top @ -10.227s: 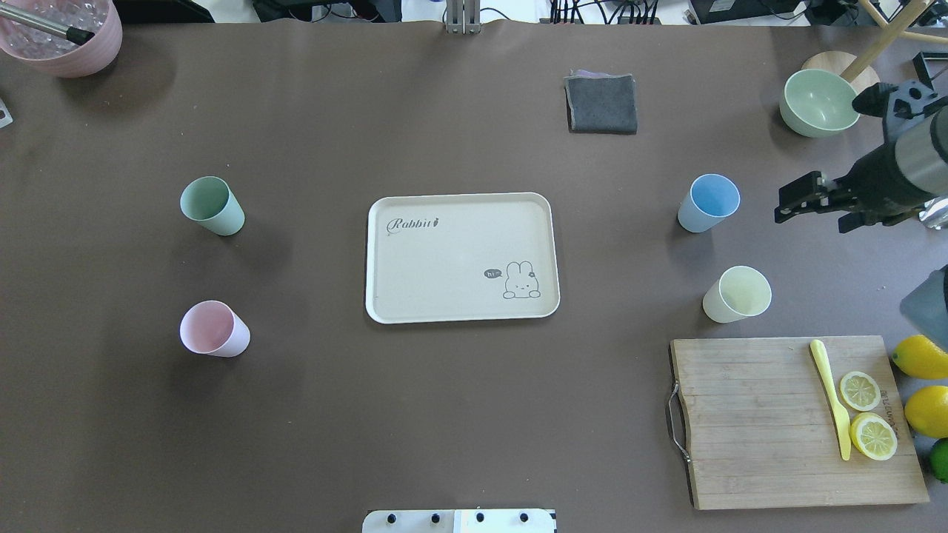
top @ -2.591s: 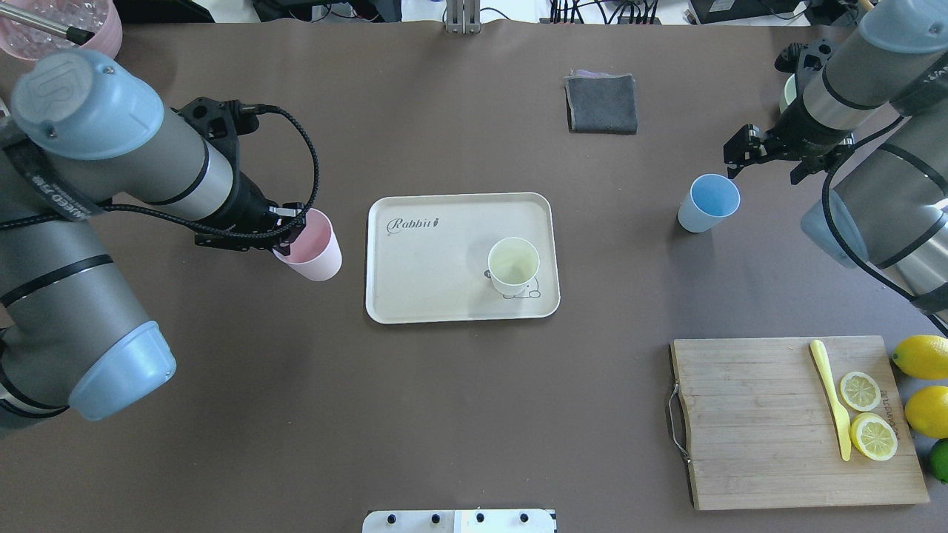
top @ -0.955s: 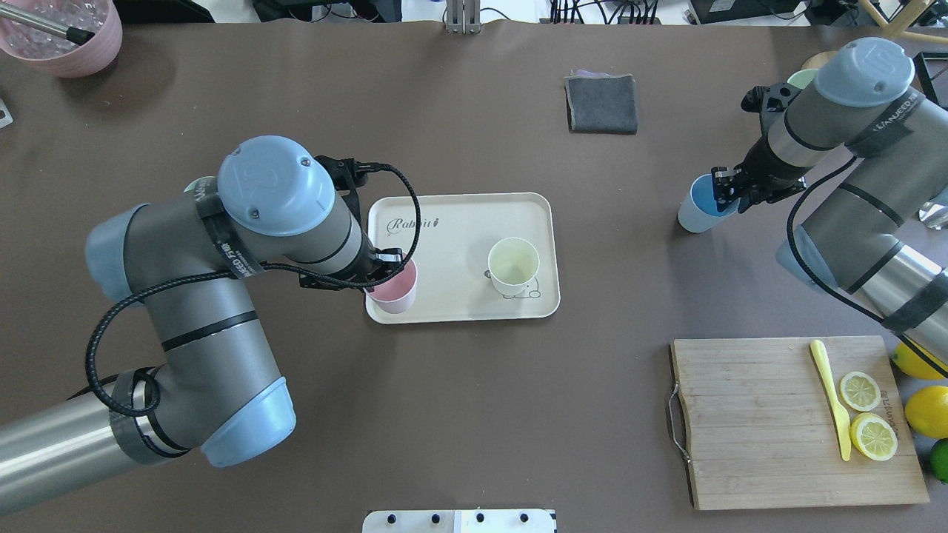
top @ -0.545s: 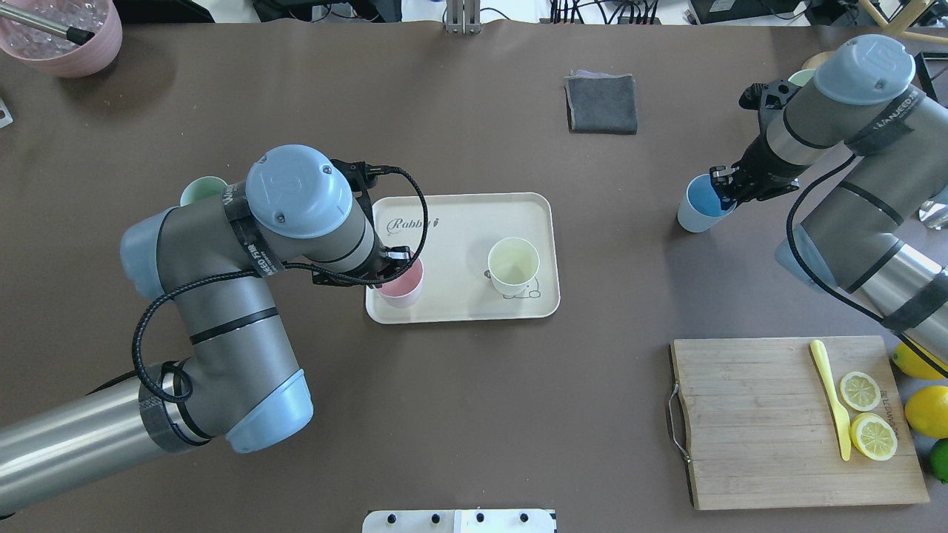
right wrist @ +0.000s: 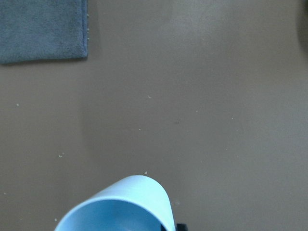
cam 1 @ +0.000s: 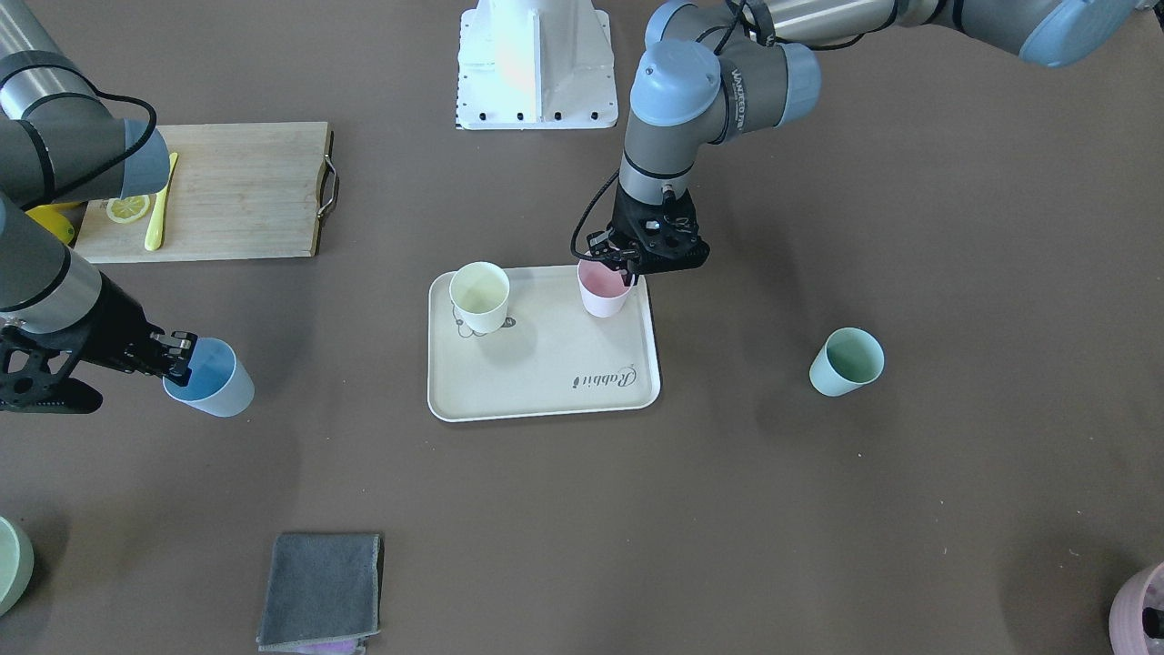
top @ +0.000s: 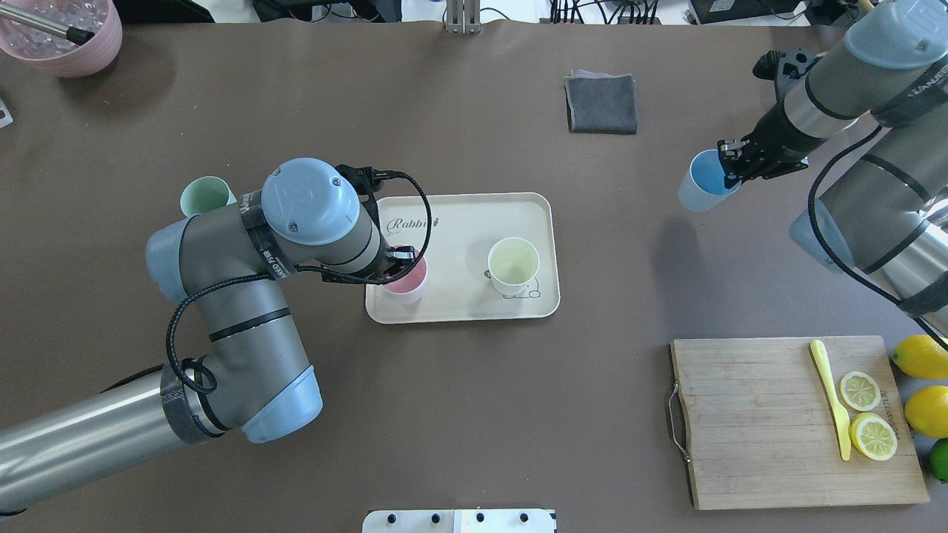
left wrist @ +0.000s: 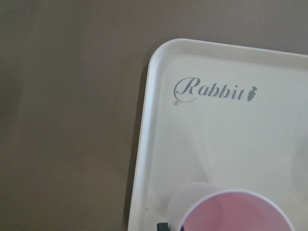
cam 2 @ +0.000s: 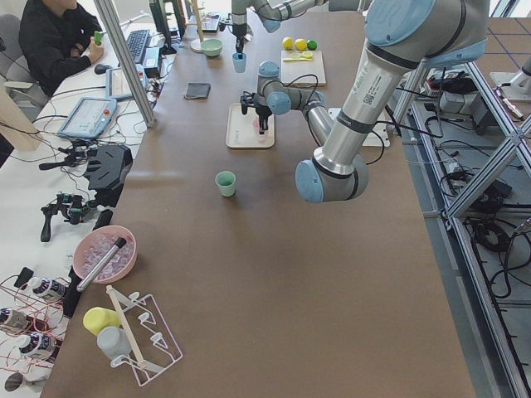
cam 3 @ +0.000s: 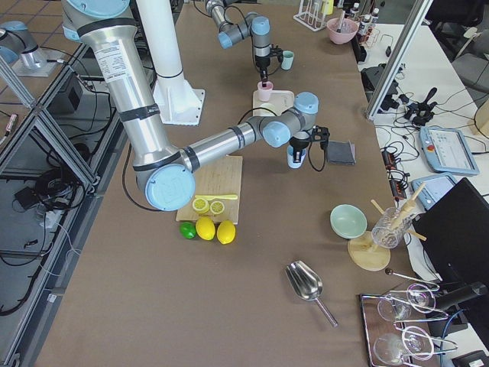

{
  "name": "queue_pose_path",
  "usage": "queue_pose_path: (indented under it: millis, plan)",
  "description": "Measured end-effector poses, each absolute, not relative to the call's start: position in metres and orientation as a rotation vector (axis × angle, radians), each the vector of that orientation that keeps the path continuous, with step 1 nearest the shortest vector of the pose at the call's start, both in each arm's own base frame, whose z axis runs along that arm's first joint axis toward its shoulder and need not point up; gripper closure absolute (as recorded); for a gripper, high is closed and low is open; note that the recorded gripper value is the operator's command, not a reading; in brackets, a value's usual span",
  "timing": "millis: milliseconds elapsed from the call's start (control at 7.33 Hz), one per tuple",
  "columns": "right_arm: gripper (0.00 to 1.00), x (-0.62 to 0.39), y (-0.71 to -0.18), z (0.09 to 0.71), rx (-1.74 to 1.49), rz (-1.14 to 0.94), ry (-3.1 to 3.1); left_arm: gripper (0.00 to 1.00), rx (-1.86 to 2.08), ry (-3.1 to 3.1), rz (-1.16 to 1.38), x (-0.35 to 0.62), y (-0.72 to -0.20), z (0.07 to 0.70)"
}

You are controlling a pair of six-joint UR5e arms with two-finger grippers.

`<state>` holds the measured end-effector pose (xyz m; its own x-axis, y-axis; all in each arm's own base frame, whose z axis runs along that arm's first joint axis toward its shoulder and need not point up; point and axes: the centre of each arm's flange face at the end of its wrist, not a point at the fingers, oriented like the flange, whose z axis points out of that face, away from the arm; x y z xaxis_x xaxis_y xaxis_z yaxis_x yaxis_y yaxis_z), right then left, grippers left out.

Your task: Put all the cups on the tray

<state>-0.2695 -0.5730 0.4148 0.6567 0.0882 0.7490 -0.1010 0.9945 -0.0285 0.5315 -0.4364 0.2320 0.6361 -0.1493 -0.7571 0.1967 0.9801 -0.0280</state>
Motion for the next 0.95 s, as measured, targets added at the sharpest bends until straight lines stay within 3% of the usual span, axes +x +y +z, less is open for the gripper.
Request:
queue_pose_path:
  millis: [409, 955]
  plan:
    - [1.0, -0.26, -0.559, 0.351, 0.002, 0.126, -0.866, 0.02, 0.07, 0.88, -0.192, 0.528, -0.435, 0.227]
    - [1.0, -0.349, -0.536, 0.288, -0.047, 0.167, -0.886, 0.02, 0.097, 0.889, -0.148, 0.451, -0.452, 0.2]
